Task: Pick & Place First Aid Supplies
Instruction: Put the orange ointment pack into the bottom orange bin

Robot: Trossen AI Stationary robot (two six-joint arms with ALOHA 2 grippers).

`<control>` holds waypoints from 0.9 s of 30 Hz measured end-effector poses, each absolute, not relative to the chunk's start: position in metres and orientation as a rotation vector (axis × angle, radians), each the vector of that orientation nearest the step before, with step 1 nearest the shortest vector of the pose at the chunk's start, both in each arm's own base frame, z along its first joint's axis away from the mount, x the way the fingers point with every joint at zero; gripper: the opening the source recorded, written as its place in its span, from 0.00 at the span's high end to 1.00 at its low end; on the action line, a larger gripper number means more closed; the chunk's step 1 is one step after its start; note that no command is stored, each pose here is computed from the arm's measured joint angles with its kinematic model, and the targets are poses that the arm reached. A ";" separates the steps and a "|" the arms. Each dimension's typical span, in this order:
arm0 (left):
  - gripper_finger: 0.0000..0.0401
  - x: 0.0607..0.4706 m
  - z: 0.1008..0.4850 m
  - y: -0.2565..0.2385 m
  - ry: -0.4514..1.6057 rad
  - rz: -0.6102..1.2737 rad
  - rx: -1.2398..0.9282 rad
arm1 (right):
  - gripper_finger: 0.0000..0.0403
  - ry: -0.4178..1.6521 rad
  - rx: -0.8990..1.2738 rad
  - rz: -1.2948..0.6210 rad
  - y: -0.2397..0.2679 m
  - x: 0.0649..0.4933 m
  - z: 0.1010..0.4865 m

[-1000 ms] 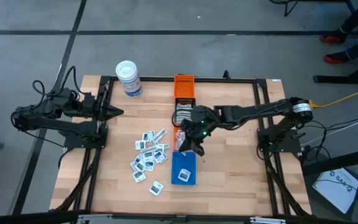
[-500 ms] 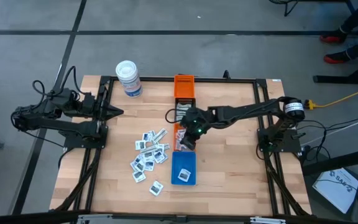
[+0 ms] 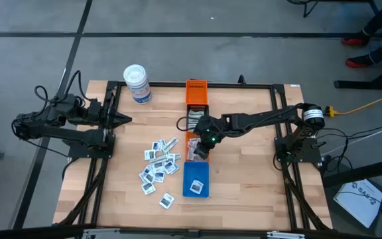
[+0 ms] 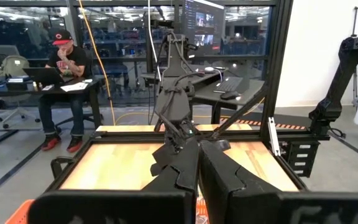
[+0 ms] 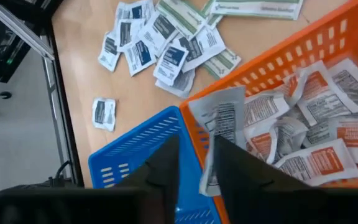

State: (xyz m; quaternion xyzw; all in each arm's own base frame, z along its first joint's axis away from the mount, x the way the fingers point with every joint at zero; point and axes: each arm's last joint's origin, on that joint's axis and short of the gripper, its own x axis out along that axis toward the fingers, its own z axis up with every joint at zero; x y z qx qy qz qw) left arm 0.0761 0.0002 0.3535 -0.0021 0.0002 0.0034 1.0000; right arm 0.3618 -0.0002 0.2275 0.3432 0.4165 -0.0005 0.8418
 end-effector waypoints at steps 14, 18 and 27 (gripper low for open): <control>0.97 0.076 0.353 0.000 0.000 0.006 -0.004 | 0.52 0.877 0.721 0.003 0.000 0.362 0.228; 0.97 0.076 0.353 0.000 0.000 0.006 -0.004 | 0.52 0.862 0.720 0.009 0.000 0.360 0.233; 0.97 0.076 0.353 0.000 0.001 0.007 -0.004 | 0.52 0.778 0.712 0.040 0.001 0.346 0.265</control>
